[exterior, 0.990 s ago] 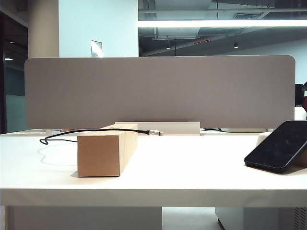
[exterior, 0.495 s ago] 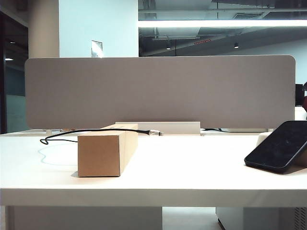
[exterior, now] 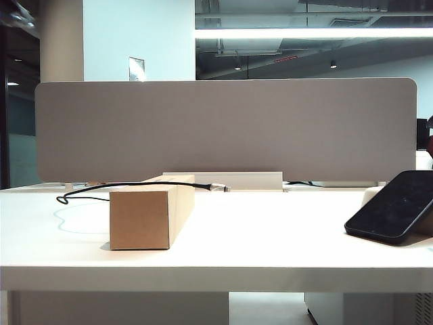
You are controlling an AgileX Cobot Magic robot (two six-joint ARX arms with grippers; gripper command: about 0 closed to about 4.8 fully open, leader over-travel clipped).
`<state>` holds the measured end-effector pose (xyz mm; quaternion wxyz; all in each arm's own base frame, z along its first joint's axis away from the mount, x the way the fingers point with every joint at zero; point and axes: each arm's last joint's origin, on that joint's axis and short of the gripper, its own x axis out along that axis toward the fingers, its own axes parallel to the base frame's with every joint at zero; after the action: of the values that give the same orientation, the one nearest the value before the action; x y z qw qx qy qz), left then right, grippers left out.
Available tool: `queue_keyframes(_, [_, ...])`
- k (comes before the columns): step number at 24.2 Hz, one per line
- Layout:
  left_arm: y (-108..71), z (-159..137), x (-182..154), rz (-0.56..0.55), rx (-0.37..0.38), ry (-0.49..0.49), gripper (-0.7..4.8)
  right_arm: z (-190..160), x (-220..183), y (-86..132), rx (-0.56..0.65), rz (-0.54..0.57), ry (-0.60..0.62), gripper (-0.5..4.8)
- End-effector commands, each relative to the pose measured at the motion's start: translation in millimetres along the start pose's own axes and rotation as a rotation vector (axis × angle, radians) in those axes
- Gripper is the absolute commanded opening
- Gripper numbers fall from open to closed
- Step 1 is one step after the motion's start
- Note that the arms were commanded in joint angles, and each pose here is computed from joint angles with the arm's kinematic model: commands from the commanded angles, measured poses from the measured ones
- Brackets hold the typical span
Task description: Pick up the charging cable and the phone, plug the charging cable into the charging port on the phone, and finally place them back on the table.
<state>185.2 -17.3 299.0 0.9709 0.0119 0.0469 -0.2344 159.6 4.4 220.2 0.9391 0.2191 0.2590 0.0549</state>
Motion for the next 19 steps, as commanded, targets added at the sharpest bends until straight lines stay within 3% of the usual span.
queue_keyframes(1, [-7.7, 5, 18, -0.087, -0.027, 0.069, -0.05, -2, 14, -3, 0.117, 0.023, 0.078, 3.09])
queue_keyframes(3, [-10.8, 5, 25, -0.115, -0.034, 0.096, 0.03, -4, 22, -5, 0.154, 0.023, 0.117, 3.26])
queue_keyframes(6, [-17.8, 2, 33, -0.158, -0.037, 0.119, 0.92, -7, 34, -9, 0.197, 0.026, 0.172, 3.39])
queue_keyframes(8, [-20.8, 1, 36, -0.175, -0.038, 0.13, 1.22, -9, 43, -12, 0.212, 0.033, 0.199, 3.4])
queue_keyframes(13, [-27.5, 0, 38, -0.207, -0.036, 0.139, 1.22, -13, 64, -19, 0.242, 0.023, 0.229, 3.78])
queue_keyframes(19, [-27.6, 0, 37, -0.205, -0.036, 0.138, 1.22, -22, 87, -28, 0.284, 0.002, 0.259, 3.78])
